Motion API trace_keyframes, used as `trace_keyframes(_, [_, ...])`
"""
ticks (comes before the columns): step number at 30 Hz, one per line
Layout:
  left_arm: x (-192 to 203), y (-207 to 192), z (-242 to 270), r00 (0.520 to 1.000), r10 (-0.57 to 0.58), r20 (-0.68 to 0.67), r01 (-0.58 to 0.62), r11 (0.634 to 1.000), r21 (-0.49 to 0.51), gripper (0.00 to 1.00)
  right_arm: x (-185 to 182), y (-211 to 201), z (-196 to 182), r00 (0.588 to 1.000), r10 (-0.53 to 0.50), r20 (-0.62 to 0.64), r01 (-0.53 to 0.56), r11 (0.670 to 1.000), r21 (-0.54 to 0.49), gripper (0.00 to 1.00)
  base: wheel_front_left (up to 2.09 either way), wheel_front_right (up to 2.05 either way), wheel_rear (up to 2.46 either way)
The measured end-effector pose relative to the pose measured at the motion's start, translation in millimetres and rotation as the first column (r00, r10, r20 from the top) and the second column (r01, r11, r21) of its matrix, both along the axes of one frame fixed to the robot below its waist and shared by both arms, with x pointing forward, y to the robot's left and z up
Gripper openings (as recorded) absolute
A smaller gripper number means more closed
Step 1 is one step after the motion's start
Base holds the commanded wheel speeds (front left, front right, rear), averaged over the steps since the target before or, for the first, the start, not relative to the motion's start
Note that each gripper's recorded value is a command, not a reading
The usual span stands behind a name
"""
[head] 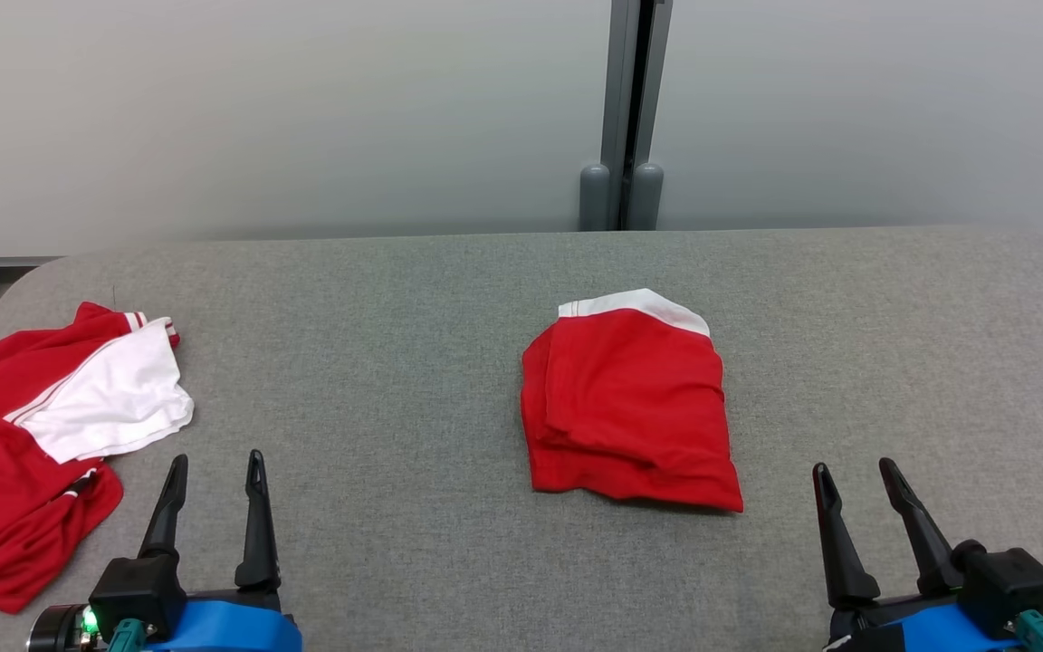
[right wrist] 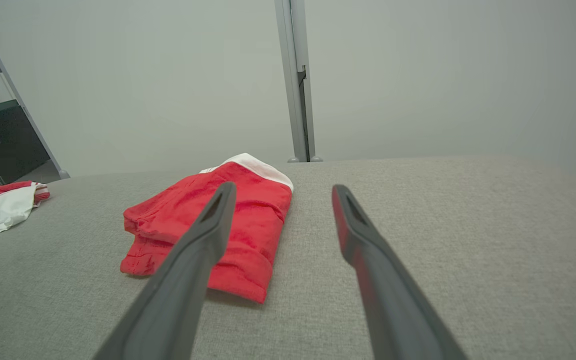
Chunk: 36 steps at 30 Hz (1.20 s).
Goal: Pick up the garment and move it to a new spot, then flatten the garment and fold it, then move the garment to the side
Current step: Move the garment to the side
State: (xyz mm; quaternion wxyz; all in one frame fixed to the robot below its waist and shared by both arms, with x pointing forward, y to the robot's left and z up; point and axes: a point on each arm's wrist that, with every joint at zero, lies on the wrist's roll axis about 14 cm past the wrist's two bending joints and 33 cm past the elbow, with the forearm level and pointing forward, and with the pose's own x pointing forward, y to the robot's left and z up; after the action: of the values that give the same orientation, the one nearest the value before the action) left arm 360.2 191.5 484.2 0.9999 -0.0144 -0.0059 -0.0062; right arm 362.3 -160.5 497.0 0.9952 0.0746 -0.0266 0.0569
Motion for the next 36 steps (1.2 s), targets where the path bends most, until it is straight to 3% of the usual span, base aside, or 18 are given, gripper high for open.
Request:
trace_keyframes(18, [2,0,-3,1.0,0.002,-0.01,-0.002,1.0,0.002,1.0,3,1,-6,1.0,0.002,-0.019,-0.002,1.0,-0.007,1.0,0.0,0.0,0.0])
trace_keyframes(31, [21,-4,-8,1.0,-0.012,-0.023,0.012,1.0,-0.002,1.0,93,28,40,0.992,0.097,0.075,-0.092,0.993,-0.068,1.0,0.0,0.0,0.0])
trace_keyframes(36, [28,1,-15,0.999,0.001,-0.042,-0.002,1.0,-0.008,1.0,126,35,23,0.992,0.124,0.0,-0.123,0.988,-0.097,1.0,0.0,0.0,0.0])
